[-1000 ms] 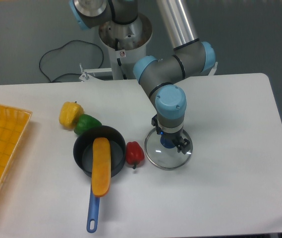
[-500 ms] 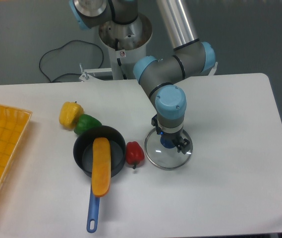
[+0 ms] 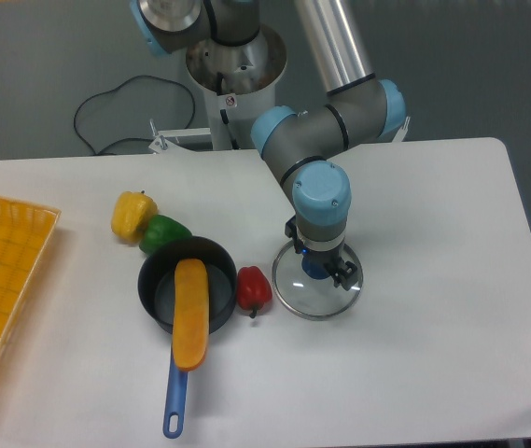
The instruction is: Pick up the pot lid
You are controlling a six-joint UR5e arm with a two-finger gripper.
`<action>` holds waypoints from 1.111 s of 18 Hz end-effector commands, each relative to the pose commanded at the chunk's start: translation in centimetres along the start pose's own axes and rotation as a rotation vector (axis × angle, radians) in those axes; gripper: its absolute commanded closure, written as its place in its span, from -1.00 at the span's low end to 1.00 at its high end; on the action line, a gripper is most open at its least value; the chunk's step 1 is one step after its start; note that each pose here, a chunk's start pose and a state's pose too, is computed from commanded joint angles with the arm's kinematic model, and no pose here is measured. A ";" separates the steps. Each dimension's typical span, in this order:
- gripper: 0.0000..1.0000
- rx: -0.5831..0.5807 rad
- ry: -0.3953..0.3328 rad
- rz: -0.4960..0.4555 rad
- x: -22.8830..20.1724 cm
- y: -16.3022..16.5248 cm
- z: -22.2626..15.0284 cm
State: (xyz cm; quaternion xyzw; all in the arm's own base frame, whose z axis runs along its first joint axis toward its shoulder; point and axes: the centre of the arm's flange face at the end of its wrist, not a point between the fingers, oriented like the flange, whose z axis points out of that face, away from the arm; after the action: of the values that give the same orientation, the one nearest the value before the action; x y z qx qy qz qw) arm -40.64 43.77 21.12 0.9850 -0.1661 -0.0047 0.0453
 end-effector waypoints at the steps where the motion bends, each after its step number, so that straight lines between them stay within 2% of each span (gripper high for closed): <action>1: -0.94 0.000 0.000 -0.001 0.0 0.1 0.0; 14: -0.77 -0.001 -0.002 0.000 -0.1 0.1 -0.1; 16: -0.71 -0.001 -0.002 0.000 -0.1 0.1 -0.1; 20: -0.45 -0.003 -0.001 0.000 -0.1 0.1 -0.1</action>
State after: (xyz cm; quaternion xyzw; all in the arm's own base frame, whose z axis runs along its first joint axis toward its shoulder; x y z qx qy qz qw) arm -40.78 43.72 21.22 0.9850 -0.1662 -0.0053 0.0467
